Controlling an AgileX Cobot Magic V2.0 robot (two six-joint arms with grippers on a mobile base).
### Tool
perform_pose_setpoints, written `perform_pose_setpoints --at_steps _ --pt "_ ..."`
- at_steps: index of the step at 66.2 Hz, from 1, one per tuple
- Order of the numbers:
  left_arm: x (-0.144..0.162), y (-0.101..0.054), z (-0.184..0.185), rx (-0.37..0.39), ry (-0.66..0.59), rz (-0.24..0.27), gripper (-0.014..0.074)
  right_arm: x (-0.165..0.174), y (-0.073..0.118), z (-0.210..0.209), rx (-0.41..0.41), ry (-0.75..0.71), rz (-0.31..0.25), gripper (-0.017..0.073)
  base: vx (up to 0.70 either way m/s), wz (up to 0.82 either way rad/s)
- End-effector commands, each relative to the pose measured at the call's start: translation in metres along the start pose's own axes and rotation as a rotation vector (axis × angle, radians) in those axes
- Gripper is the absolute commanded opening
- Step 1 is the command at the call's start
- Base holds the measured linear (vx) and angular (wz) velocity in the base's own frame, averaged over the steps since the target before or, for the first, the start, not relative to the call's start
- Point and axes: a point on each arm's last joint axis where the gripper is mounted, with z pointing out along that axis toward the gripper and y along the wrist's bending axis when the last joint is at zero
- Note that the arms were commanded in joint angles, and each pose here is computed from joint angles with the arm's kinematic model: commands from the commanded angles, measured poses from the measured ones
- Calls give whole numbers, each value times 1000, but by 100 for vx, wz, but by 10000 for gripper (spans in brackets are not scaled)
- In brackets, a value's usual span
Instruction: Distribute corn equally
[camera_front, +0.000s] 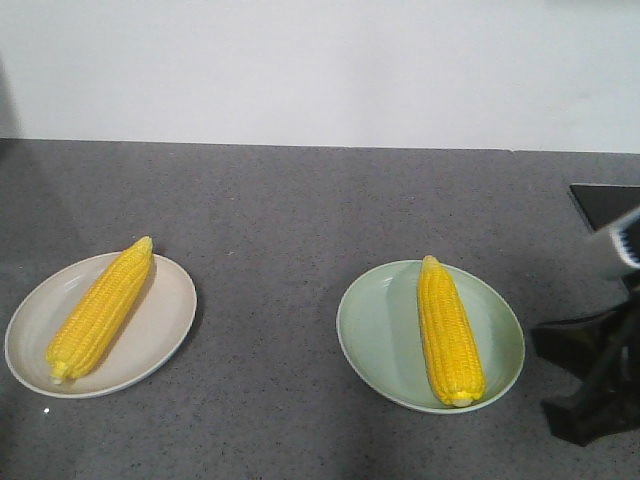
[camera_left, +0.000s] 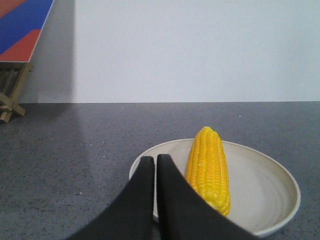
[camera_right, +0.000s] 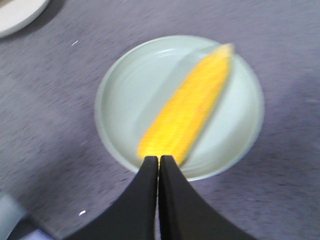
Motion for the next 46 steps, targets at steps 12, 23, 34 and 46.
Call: perform_pose_setpoints --at_steps 12,23,34,46 --pt "-3 0 -1 9 -77 -12 -6 55 -21 -29 279 -445 91 -10 0 0" --pt "-3 0 -1 9 -77 -12 -6 99 -22 -19 389 -565 128 -10 0 0" --pt "-3 0 -1 9 -77 -12 -6 130 -22 -9 480 -676 145 -10 0 0" --pt "-3 0 -1 9 -77 -12 -6 152 -25 4 547 -720 190 -10 0 0"
